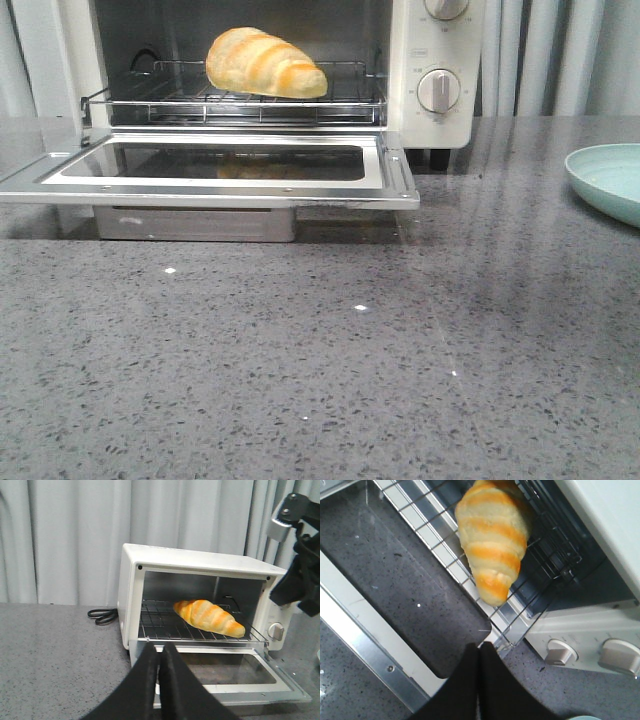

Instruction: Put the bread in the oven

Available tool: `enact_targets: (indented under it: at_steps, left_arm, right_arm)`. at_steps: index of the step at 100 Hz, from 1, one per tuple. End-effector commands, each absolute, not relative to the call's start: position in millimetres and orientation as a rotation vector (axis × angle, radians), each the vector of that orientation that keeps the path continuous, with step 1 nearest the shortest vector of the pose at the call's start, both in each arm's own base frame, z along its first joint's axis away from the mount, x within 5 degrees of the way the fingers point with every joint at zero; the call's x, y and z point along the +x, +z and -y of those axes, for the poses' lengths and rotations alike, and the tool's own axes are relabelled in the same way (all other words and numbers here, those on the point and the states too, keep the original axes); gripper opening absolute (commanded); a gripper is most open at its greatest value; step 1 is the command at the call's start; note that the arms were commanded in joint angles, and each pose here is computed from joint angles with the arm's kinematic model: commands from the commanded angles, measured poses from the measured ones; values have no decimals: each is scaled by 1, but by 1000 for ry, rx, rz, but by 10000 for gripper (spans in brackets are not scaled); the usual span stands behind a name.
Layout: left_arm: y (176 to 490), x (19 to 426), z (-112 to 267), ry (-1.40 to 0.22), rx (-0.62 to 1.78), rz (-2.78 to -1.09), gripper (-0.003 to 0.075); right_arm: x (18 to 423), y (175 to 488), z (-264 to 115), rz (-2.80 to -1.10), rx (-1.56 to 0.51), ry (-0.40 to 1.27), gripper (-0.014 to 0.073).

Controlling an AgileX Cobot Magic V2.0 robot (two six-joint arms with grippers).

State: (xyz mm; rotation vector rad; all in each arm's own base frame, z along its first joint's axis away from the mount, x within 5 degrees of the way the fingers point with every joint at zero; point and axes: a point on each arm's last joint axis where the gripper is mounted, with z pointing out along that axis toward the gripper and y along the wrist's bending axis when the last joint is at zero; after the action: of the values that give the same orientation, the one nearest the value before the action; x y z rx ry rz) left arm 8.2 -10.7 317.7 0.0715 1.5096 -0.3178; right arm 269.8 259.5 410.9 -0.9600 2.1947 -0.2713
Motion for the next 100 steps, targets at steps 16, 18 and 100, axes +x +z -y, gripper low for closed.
enact_targets:
  at_steps: [16,18,100]
  left_arm:
    - [313,13,8,-297,-1,-1369,-22]
    - [311,15,8,-296,-3,-1372,-22]
    - [284,28,9,-298,-18,-1433,-22]
  right_arm:
    - [253,437,-212,-2198,-844,-367,-67]
    - [253,438,-208,-2201,-833,-368,-67]
    - [195,367,-116,-2121,-688,-232,-67]
